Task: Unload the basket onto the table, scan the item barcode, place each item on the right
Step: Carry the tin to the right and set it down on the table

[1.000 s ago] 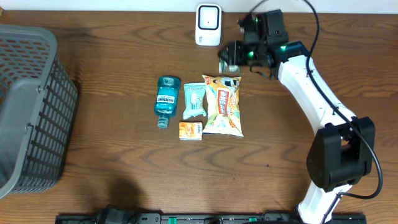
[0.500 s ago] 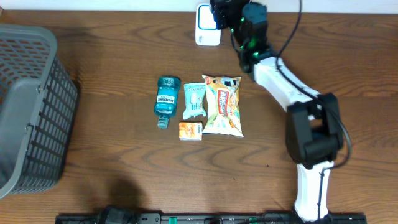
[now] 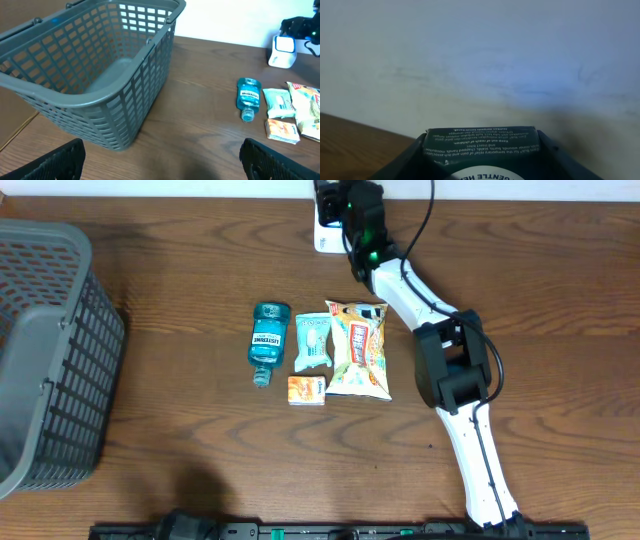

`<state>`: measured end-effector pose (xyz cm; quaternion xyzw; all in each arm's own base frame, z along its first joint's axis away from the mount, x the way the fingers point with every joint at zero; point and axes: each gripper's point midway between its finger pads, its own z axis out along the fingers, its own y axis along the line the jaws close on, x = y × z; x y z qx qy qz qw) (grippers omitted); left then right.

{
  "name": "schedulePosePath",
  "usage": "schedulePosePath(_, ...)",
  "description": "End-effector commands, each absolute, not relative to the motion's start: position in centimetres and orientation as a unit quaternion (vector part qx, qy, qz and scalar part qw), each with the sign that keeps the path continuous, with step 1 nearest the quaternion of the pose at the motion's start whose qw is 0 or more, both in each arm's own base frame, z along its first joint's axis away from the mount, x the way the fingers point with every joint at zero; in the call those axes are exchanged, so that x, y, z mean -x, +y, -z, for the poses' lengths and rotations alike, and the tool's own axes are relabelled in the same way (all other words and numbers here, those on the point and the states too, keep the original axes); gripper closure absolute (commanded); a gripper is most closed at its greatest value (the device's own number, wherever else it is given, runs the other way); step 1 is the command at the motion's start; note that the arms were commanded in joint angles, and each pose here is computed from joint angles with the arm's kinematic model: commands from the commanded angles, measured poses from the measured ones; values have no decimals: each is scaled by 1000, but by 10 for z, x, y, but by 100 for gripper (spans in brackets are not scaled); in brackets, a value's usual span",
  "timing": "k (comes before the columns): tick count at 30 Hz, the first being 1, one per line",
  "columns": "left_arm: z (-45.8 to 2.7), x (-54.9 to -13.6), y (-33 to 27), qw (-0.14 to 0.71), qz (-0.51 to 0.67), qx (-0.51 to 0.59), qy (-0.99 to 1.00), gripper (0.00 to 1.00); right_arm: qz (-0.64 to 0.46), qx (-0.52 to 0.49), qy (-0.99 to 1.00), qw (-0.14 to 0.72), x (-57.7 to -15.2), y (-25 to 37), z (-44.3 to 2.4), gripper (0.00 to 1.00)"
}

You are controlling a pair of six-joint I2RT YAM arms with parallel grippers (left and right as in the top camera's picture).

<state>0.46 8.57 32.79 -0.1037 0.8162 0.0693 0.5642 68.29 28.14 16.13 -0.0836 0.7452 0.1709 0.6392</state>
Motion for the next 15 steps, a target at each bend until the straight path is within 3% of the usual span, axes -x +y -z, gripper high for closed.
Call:
schedulePosePath(1,-313,2,89,532,-90,89,837,2,-168,70,737,651,-684,283,-188,72)
schedulePosePath(6,-313,2,89,532,-90,89,837,2,-124,49,778,614,-673,248,-222,70)
schedulePosePath(11,-313,2,89,532,-90,89,837,2,35,-40,844,533,-635,122,-260,72)
schedulePosePath(15,-313,2,89,532,-90,89,837,2,100,-76,878,461,-603,41,-257,73)
